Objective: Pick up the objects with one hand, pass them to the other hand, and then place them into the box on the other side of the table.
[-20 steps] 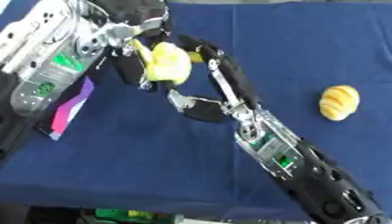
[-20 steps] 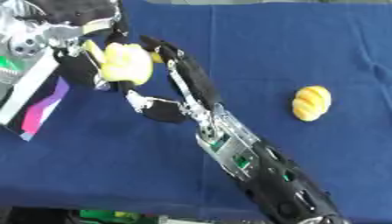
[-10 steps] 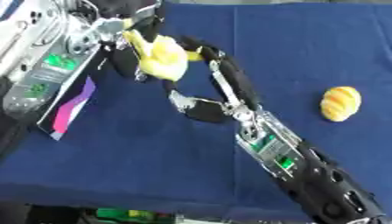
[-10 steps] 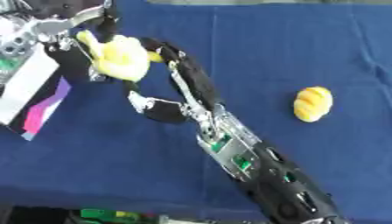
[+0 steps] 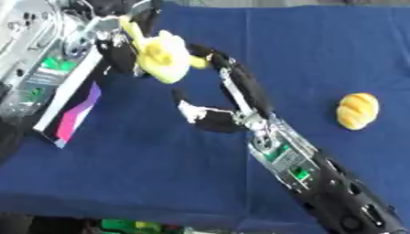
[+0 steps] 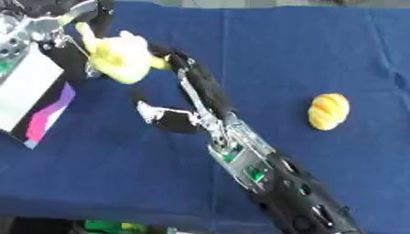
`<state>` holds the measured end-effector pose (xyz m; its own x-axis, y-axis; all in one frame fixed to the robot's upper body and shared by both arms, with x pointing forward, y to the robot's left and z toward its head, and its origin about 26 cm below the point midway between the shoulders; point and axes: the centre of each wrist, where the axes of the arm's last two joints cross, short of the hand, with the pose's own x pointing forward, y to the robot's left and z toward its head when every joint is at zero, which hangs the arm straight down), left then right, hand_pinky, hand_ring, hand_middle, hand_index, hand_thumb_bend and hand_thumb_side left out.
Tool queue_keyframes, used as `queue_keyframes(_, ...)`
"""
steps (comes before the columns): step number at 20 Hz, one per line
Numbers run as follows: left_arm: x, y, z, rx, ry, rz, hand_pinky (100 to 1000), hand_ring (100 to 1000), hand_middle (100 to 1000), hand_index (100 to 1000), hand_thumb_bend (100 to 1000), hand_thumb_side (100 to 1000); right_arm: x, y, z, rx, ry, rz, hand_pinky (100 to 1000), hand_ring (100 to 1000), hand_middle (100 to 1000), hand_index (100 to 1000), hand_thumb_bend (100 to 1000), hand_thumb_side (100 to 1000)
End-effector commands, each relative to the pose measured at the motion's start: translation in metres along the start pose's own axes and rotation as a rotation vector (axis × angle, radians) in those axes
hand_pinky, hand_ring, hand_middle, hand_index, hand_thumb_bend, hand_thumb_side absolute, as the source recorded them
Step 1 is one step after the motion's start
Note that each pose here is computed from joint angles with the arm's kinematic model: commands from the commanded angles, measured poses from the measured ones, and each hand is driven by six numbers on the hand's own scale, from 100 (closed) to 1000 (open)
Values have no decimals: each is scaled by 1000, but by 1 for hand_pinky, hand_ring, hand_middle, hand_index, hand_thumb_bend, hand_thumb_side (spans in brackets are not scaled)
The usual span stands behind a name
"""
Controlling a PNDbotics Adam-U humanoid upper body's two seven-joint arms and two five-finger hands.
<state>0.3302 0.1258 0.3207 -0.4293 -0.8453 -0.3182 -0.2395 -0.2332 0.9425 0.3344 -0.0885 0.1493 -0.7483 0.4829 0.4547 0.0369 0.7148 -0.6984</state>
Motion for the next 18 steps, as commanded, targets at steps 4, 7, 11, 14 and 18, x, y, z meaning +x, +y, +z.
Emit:
queue_keyframes(4,-44,6,14,51,166,96,590,499,329,323,665,100,0,-6,-1,6,-20,19,863,811,762,935,247,497)
queue_keyframes(7,-68,3,19,46,249,183,587,493,322,318,664,100,0,-7,-1,8,-25,18,863,811,762,935,248,495)
queue_keyframes(11,-86,0,25,50,291,263,599,502,337,345,607,100,0,-8,-1,5,-25,18,863,811,762,934,243,494)
queue_keyframes(14,-98,3,31,80,303,335,590,488,324,334,620,100,0,-9,-1,-1,-25,16,863,811,761,934,241,491)
queue_keyframes(18,-113,6,38,94,336,371,588,486,320,330,627,100,0,-11,-2,-6,-26,16,864,811,761,933,239,490)
